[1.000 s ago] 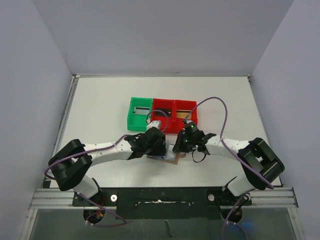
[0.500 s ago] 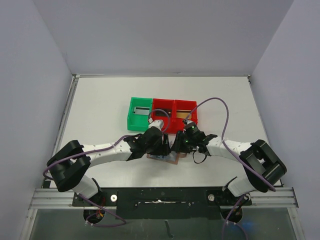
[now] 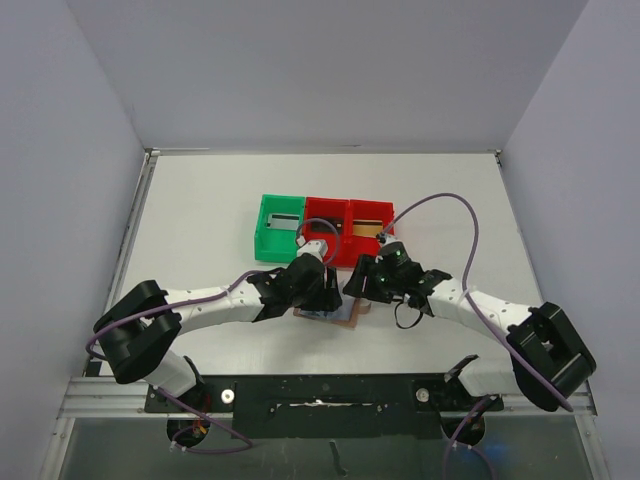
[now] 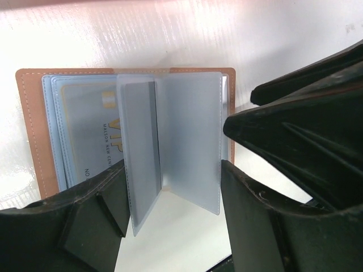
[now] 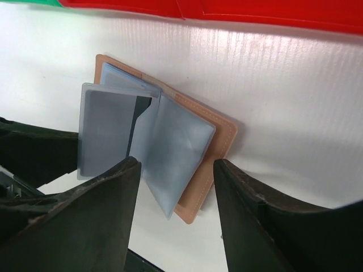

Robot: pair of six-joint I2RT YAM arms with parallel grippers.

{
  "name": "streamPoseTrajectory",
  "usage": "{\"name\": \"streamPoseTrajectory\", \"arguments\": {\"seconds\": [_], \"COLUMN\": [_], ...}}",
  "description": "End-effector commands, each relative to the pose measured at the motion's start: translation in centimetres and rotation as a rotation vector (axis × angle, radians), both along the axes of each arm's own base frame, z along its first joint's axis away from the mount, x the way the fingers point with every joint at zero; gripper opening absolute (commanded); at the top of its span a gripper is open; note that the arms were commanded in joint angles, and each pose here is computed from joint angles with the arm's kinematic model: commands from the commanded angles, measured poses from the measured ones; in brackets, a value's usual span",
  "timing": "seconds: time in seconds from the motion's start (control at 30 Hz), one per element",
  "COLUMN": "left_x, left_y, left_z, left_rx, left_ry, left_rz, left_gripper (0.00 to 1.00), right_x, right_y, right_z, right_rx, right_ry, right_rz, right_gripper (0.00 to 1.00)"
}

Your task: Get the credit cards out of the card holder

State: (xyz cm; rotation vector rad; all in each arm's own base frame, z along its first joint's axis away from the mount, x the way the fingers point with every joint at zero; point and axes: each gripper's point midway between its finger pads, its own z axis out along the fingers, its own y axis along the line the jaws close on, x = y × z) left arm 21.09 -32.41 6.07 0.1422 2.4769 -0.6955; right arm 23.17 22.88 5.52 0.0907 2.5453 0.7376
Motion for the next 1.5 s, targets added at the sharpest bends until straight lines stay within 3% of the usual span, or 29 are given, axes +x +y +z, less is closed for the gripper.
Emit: {"name": "streamPoseTrajectory", "arguments": {"seconds": [0.0, 0.33, 0.57, 0.83, 1.13, 1.23, 1.47], "left_x": [0.4, 0.3, 0.2, 0.4, 1.4, 1.7, 0.6], "left_y": [-1.3, -1.3, -1.5, -0.3, 2.2, 1.5, -2.8], "left_z": [2.1, 2.1, 2.0, 2.9, 5.2, 6.5, 5.7], "left_rx": [-0.073, -0.075, -0.078, -0.066, -0.038, -0.088, -0.225], "left_ry": [-0.042, -0.040, -0.039, -0.063, -0.121, -0.147, -0.107], "left_rz": [-0.019, -0.023, -0.029, 0.005, 0.085, 0.077, -0.081], "left_gripper": [0.59, 0.59, 0.59, 0.60, 0.64, 0.64, 0.43], "right_x": [1.2, 1.9, 2.2, 0.8, -0.2, -0.2, 0.0], "right_y": [-0.4, 1.3, 2.3, 0.0, -1.4, -1.5, -1.1], "right_z": [2.3, 3.8, 2.6, -2.2, -3.6, -3.6, -3.4], "right_rx": [0.020, 0.113, 0.099, -0.033, -0.092, -0.097, -0.080], "right_ry": [-0.061, -0.073, -0.039, 0.049, 0.061, 0.055, 0.042], "right_rz": [-0.046, -0.007, 0.046, 0.019, 0.019, 0.018, 0.023], "right_gripper": [0.56, 0.62, 0.64, 0.39, 0.33, 0.32, 0.24]}}
